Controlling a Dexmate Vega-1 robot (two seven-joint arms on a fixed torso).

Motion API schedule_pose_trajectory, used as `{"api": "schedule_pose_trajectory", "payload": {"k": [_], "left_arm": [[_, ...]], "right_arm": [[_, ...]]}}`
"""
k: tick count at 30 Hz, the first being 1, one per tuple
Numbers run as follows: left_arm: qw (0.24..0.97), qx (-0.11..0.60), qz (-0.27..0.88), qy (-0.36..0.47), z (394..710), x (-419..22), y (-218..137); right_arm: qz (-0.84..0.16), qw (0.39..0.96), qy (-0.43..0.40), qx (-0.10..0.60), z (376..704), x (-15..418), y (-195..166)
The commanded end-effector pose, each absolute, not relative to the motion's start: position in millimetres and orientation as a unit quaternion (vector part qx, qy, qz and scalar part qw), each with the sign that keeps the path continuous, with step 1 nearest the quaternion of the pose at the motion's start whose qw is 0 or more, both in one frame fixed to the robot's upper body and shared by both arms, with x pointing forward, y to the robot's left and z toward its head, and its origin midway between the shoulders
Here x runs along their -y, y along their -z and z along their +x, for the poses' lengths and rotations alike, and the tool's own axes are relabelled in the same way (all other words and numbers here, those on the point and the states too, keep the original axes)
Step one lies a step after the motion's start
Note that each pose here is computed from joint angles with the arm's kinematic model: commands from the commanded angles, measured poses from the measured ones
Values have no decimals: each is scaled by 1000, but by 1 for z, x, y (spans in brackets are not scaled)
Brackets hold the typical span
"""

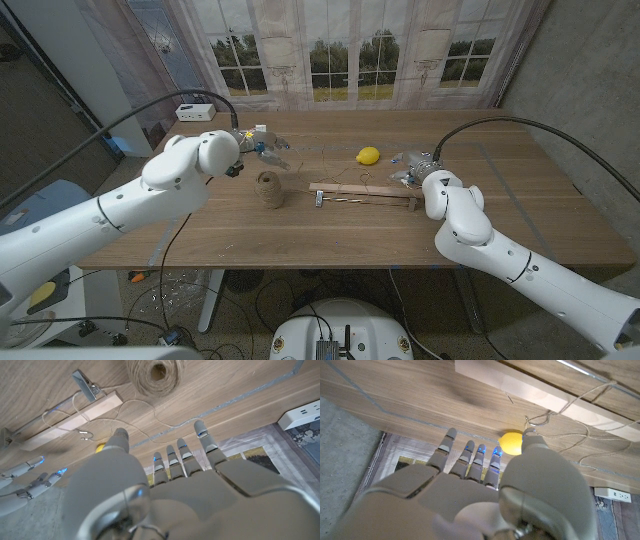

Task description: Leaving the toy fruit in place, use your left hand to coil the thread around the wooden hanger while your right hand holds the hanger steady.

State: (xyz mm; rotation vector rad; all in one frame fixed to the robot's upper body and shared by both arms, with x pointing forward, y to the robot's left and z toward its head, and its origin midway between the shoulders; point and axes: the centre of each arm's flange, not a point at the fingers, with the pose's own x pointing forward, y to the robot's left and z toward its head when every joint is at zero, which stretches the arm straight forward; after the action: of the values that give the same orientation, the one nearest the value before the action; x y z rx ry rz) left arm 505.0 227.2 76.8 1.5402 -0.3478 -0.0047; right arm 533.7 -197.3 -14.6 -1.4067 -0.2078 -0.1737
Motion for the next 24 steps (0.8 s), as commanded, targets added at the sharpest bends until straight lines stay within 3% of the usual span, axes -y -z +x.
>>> {"api": "schedule_pose_trajectory", "payload": {"k": [1, 24], "left_arm": [[733, 297, 610, -52, 489, -242, -76], [799, 449, 398, 29, 524, -286, -79]], "right_arm": [[-556, 806, 78, 190, 529, 205, 11], [-296, 895, 6, 335, 533, 202, 7]]}}
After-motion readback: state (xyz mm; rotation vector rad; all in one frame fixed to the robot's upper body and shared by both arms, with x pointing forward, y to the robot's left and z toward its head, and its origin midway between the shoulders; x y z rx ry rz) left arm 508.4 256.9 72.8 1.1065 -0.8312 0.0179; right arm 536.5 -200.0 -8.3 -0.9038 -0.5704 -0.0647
